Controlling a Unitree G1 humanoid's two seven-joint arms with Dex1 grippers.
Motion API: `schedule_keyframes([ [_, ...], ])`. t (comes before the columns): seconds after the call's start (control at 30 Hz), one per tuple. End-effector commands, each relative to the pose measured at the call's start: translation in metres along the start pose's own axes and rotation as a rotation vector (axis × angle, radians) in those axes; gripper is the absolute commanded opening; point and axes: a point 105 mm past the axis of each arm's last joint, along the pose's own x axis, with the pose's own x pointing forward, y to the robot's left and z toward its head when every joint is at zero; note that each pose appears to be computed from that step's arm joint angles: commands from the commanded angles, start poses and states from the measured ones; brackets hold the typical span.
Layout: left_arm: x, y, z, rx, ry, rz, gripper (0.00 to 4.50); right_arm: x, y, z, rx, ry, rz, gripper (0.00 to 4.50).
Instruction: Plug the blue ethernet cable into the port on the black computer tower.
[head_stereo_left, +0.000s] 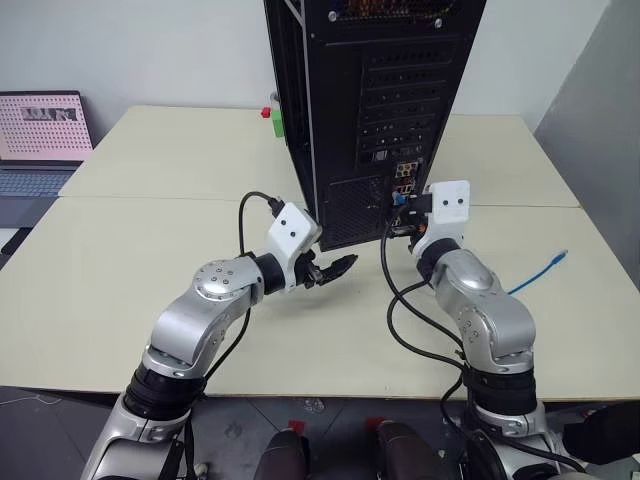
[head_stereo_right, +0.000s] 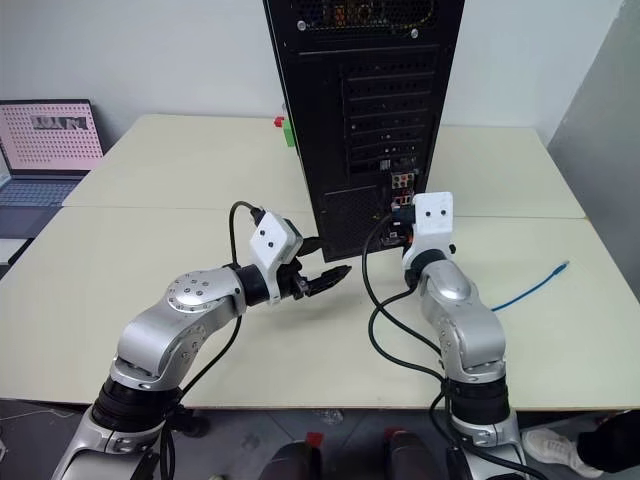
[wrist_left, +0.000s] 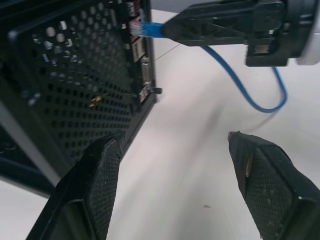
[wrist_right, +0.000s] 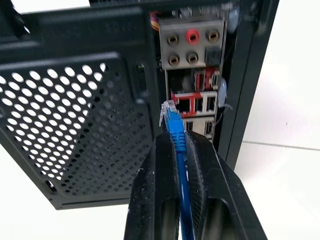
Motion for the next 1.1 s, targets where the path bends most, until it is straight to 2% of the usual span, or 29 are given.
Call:
schedule_keyframes([
  [0.03,-0.001,0.0019,0.0134,0.039,-0.047,0.009,3.51,0.0019,-0.0017,0.0177,0.007,-0.063,-0.015,0.0],
  [0.9,-0.0009,0.0009,0.01,0.056,-0.03,0.008,3.51,0.0022,-0.0089,0.0181,0.032,-0.063,-0.074,0.0],
  [1.1,-0.0012,0.0008,0.0093,0.058,-0.028,0.009,3.51,0.0027,0.0011,0.021,0.031,-0.066,-0.027,0.0],
])
